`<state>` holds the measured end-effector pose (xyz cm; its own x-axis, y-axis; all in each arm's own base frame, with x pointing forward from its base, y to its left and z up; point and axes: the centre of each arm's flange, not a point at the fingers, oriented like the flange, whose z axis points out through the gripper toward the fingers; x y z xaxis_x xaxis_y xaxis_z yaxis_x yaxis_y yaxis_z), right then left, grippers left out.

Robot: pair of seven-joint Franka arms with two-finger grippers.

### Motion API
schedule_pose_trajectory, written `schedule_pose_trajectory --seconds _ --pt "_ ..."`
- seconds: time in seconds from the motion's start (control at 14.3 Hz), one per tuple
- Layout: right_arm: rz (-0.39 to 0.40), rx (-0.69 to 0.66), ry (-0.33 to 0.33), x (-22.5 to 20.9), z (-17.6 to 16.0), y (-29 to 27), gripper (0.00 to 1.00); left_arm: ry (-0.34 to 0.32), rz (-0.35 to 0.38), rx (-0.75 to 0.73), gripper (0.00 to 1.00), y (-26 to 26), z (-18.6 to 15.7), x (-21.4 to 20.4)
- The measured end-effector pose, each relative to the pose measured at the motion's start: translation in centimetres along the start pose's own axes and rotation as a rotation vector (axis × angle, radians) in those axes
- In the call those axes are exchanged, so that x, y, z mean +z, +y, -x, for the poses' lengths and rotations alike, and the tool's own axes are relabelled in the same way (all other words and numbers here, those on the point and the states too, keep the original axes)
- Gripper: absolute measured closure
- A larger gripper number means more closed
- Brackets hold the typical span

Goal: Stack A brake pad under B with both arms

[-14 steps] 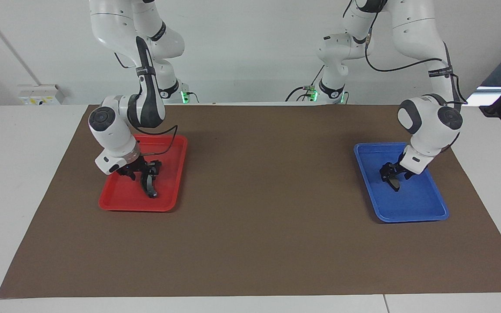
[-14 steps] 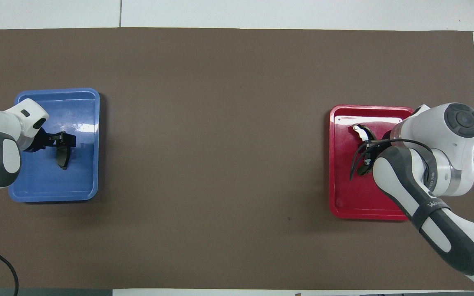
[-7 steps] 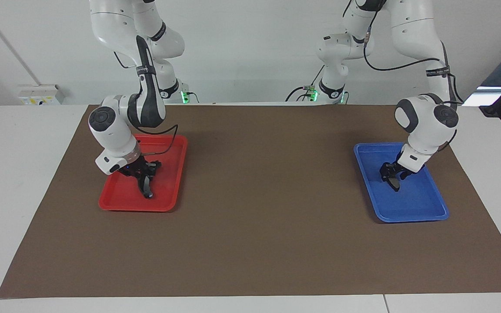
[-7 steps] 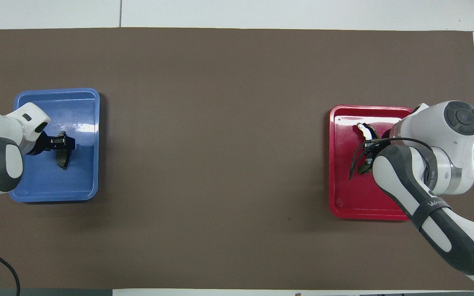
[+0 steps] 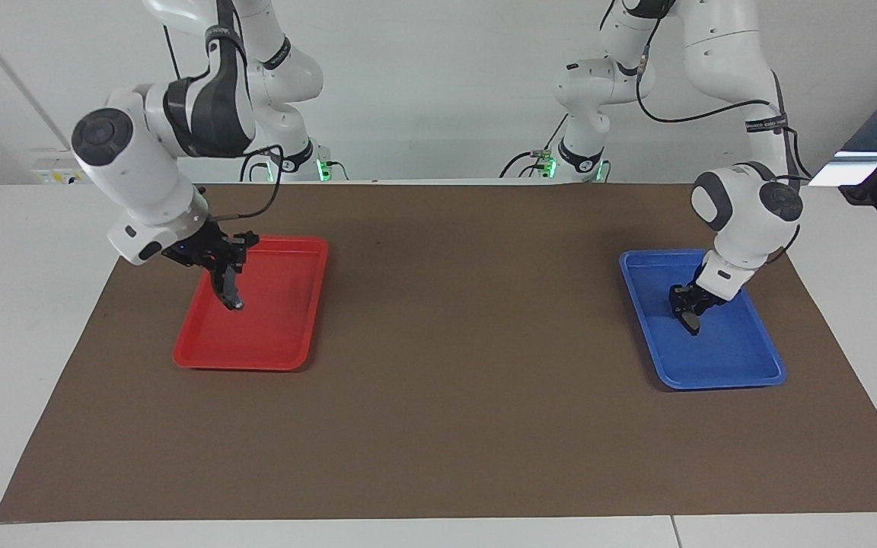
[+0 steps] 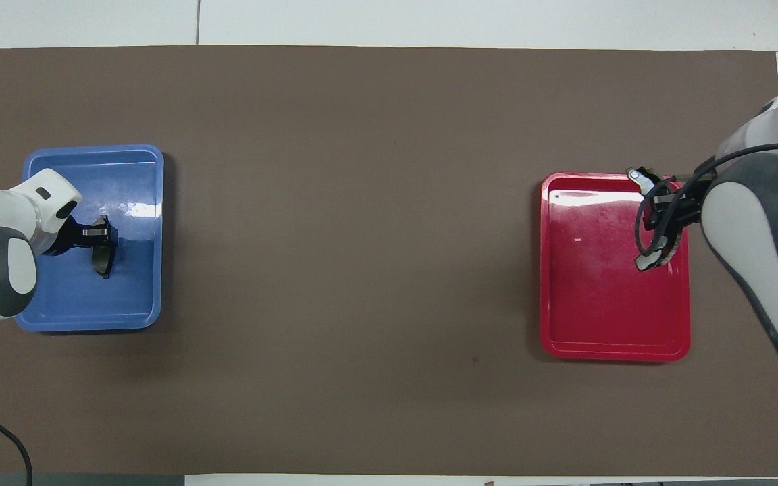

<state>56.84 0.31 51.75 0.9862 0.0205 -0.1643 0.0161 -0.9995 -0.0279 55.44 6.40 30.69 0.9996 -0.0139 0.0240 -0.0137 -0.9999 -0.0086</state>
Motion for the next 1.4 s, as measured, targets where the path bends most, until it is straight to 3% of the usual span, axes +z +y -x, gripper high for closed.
schedule_pose_trajectory --seconds 0.21,0.35,0.63,0.91,1.12,1.4 --pt "0.0 -0.014 -0.002 -2.2 1.1 -0.8 0.58 0.0 0.0 -0.002 0.52 0.0 0.0 0.0" --pt "0.002 -0.021 -0.002 -1.9 0.9 -1.2 0.58 0.001 0.0 -0.002 0.63 0.0 0.0 -0.1" --pt "0.004 -0.02 -0.002 -1.4 0.5 -1.1 0.58 0.0 0.001 -0.002 0.63 -0.1 -0.1 -0.8" --pt "0.004 -0.018 -0.006 -1.2 0.5 -1.0 0.58 -0.037 0.012 0.022 0.63 1.1 -1.7 -7.5" --pt "0.004 -0.016 -0.009 -1.0 0.6 -0.9 0.58 -0.028 0.013 0.036 0.63 7.3 -3.0 -11.0" --pt "0.003 -0.014 -0.008 -1.0 0.5 -0.8 0.58 -0.008 0.015 0.01 0.63 22.5 -1.8 -10.1"
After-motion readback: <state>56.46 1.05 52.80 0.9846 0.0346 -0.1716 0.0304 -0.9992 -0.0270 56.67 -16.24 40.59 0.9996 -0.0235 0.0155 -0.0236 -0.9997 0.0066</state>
